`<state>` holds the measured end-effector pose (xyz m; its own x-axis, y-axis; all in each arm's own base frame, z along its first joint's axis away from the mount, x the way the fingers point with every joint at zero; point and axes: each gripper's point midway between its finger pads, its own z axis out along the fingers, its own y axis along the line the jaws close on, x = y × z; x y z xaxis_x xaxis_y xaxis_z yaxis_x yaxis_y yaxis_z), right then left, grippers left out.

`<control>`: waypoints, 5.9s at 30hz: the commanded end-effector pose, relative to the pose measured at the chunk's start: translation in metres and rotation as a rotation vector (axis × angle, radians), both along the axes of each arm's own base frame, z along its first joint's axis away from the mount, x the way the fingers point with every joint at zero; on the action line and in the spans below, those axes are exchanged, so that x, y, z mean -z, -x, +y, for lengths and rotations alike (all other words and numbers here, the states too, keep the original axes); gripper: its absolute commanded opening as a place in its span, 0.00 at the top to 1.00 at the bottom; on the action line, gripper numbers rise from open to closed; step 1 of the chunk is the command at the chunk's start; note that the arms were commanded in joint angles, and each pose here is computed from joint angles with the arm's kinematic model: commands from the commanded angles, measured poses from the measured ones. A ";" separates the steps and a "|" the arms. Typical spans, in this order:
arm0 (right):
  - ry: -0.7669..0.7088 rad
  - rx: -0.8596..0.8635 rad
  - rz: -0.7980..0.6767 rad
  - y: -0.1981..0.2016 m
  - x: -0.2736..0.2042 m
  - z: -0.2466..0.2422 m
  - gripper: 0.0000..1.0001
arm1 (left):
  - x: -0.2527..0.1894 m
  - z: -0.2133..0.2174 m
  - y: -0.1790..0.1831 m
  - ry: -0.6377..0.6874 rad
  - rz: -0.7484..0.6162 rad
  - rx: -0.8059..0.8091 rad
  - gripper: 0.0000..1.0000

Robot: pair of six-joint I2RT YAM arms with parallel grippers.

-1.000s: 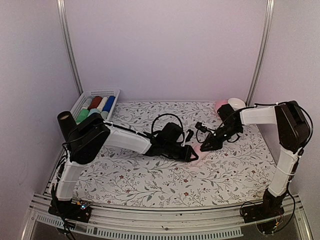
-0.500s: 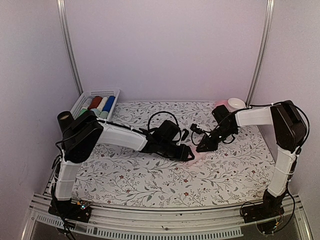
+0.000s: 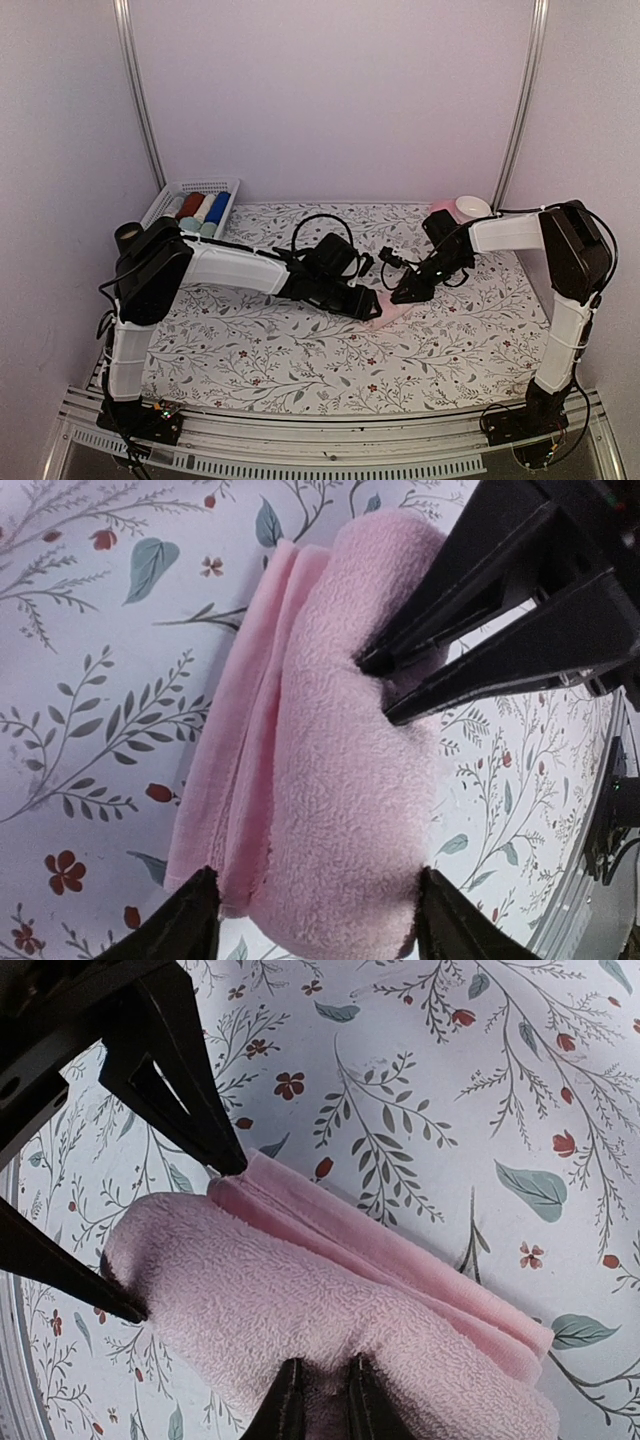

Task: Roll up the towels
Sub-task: Roll the towel at the center of the board, then pick up the towel from the center of the board, then place the towel in the storage box.

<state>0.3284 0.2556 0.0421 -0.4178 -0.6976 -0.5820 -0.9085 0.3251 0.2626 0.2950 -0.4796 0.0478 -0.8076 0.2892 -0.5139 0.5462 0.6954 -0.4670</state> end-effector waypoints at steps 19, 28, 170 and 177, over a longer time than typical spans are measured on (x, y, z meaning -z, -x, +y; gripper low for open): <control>0.119 0.014 0.047 0.009 0.034 -0.016 0.85 | 0.020 -0.012 -0.013 0.095 0.156 0.173 0.03; 0.124 0.006 0.044 0.010 0.035 -0.015 0.85 | 0.043 -0.013 0.007 0.100 0.275 0.236 0.07; 0.032 0.147 -0.334 -0.021 -0.083 -0.047 0.01 | -0.091 0.438 -0.228 -0.200 -0.107 -0.628 0.33; 0.035 0.142 -0.334 -0.020 -0.082 -0.045 0.01 | -0.091 0.437 -0.228 -0.218 -0.114 -0.627 0.34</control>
